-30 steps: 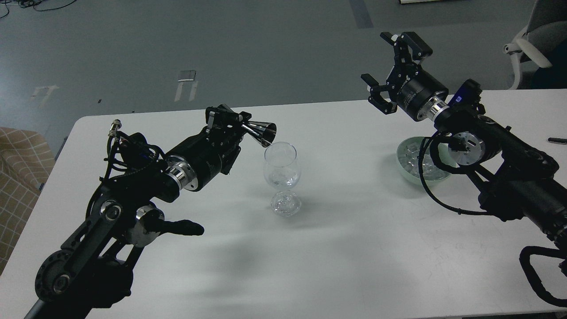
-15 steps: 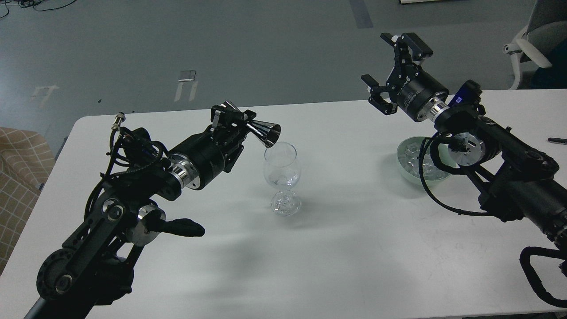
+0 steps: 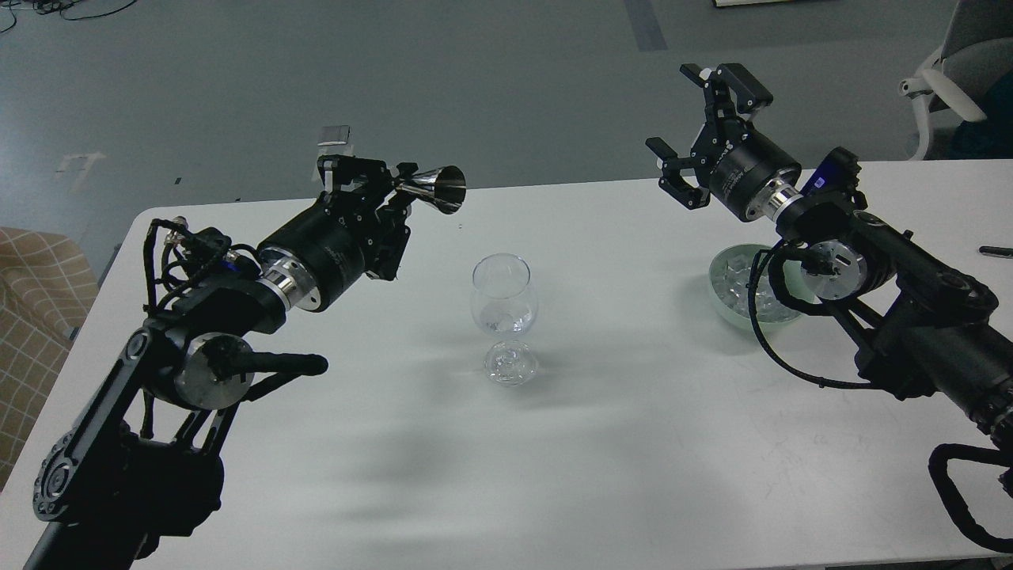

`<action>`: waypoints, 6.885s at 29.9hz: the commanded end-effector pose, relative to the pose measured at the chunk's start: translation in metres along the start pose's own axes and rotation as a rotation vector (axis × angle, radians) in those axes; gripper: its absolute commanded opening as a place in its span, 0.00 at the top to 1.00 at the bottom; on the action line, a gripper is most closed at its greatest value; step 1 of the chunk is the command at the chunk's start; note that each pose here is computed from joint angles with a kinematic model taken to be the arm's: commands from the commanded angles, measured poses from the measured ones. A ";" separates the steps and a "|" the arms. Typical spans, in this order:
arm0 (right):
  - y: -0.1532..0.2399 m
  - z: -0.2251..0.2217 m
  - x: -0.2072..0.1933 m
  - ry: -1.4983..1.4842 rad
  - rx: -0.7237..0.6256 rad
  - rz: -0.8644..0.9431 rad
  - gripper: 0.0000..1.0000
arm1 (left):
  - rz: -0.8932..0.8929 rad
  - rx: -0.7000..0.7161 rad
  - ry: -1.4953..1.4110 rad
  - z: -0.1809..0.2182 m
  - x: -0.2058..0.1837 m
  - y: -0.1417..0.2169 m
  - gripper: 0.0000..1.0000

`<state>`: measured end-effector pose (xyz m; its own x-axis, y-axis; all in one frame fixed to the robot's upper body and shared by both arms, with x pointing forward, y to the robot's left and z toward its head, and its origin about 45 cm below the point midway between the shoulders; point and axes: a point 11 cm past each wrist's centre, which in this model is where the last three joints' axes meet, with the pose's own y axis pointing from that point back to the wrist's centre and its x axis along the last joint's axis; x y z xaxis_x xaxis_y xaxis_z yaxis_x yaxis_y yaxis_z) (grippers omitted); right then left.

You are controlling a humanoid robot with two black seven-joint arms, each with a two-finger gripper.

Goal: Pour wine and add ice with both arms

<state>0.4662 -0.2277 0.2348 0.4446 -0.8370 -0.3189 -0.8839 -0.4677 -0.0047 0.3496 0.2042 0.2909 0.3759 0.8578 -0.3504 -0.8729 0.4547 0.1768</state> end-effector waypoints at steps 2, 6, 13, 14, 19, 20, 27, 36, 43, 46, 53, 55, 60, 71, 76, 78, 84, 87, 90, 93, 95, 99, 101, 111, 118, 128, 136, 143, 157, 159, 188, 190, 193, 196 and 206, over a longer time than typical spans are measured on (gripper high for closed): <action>0.000 0.000 0.000 0.000 0.001 -0.001 0.00 | 0.024 -0.050 0.282 0.019 0.019 0.010 0.84; 0.000 0.000 -0.001 0.000 0.001 -0.002 0.00 | 0.044 -0.061 0.486 0.020 0.034 0.018 0.84; 0.001 0.003 0.001 -0.003 -0.004 0.002 0.00 | 0.154 -0.038 0.727 -0.039 0.080 0.034 0.82; 0.001 0.003 0.001 -0.003 -0.004 0.002 0.00 | 0.161 -0.034 0.747 -0.049 0.087 0.035 0.82; 0.001 0.002 0.000 -0.002 -0.003 0.002 0.00 | 0.153 -0.041 0.783 -0.064 0.098 0.036 0.81; 0.001 0.002 0.000 -0.003 -0.003 0.001 0.00 | 0.168 -0.042 0.804 -0.071 0.106 0.037 0.81; 0.002 0.003 0.000 0.002 -0.006 0.001 0.00 | 0.214 -0.093 0.854 -0.093 0.143 0.045 0.81; 0.003 0.005 0.001 0.002 -0.010 0.003 0.00 | 0.277 -0.124 0.882 -0.109 0.175 0.060 0.80; 0.003 0.006 0.002 0.007 -0.014 0.004 0.00 | 0.306 -0.161 0.905 -0.107 0.187 0.069 0.78; 0.003 0.007 0.001 0.013 -0.016 0.001 0.00 | 0.326 -0.166 0.918 -0.112 0.191 0.071 0.76; 0.002 0.008 -0.001 0.010 -0.017 -0.001 0.00 | 0.337 -0.166 0.924 -0.115 0.193 0.072 0.72; 0.003 0.008 0.000 0.011 -0.017 0.000 0.00 | 0.341 -0.168 0.926 -0.116 0.194 0.072 0.72; 0.002 0.010 -0.001 0.008 -0.019 -0.001 0.00 | 0.351 -0.164 0.926 -0.118 0.196 0.073 0.68; 0.004 0.012 -0.001 0.004 -0.022 0.001 0.00 | 0.352 -0.165 0.924 -0.118 0.196 0.074 0.67; 0.004 0.012 -0.001 0.004 -0.022 0.001 0.00 | 0.354 -0.163 0.922 -0.118 0.197 0.075 0.65; 0.003 0.013 -0.002 0.001 -0.023 -0.002 0.00 | 0.355 -0.162 0.923 -0.119 0.197 0.075 0.64; 0.002 0.013 -0.003 0.001 -0.021 -0.003 0.00 | 0.348 -0.148 0.924 -0.120 0.195 0.073 0.61; 0.003 0.013 -0.002 0.001 -0.023 -0.002 0.00 | 0.347 -0.143 0.923 -0.121 0.195 0.073 0.59; 0.003 0.013 -0.002 0.001 -0.023 -0.002 0.00 | 0.346 -0.142 0.922 -0.121 0.194 0.073 0.57; 0.003 0.013 -0.002 0.001 -0.023 -0.002 0.00 | 0.347 -0.138 0.922 -0.122 0.194 0.072 0.52; 0.003 0.013 -0.002 0.001 -0.023 -0.002 0.00 | 0.347 -0.138 0.920 -0.121 0.194 0.073 0.52; 0.002 0.012 -0.003 0.001 -0.021 -0.004 0.00 | 0.352 -0.135 0.921 -0.122 0.195 0.073 0.42; 0.003 0.013 -0.002 0.001 -0.023 -0.002 0.00 | 0.355 -0.132 0.922 -0.123 0.195 0.074 0.33; 0.003 0.013 -0.003 0.000 -0.022 -0.003 0.00 | 0.366 -0.100 0.935 -0.137 0.195 0.088 0.04; 0.006 0.012 0.002 0.005 -0.022 0.006 0.00 | 0.391 -0.113 0.921 -0.143 0.206 0.126 0.04; 0.035 -0.034 0.037 0.321 -0.058 0.010 0.00 | 0.359 -0.157 0.742 -0.125 0.225 0.176 0.04; 0.086 -0.075 0.062 0.824 -0.173 0.026 0.00 | 0.313 -0.117 0.517 -0.083 0.227 0.144 0.04; 0.129 -0.059 0.085 1.264 -0.292 0.067 0.00 | 0.329 -0.143 0.281 -0.041 0.227 0.111 0.04; 0.159 0.031 0.107 1.673 -0.475 -0.048 0.02 | 0.286 -0.131 0.211 -0.041 0.208 0.086 0.04; 0.157 0.039 0.104 1.668 -0.479 -0.059 0.03 | 0.285 -0.128 0.210 -0.042 0.208 0.086 0.04; 0.154 0.075 0.091 1.624 -0.560 -0.181 0.33 | 0.269 -0.131 0.207 -0.041 0.202 0.083 0.04; 0.153 0.076 0.093 1.625 -0.569 -0.177 0.33 | 0.264 -0.136 0.206 -0.040 0.201 0.082 0.04; 0.152 0.075 0.094 1.632 -0.574 -0.178 0.37 | 0.264 -0.135 0.206 -0.040 0.200 0.082 0.04; 0.150 0.076 0.093 1.637 -0.576 -0.183 0.38 | 0.262 -0.134 0.207 -0.041 0.200 0.082 0.04; 0.146 0.085 0.090 1.623 -0.585 -0.180 0.38 | 0.260 -0.136 0.207 -0.040 0.199 0.081 0.04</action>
<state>0.3652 -0.3490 0.1264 0.5273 -0.0015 0.8497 -0.8087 -0.3078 0.5013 0.3410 0.4020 0.1977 0.0760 0.8670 -0.4924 -0.9695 0.1797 0.1667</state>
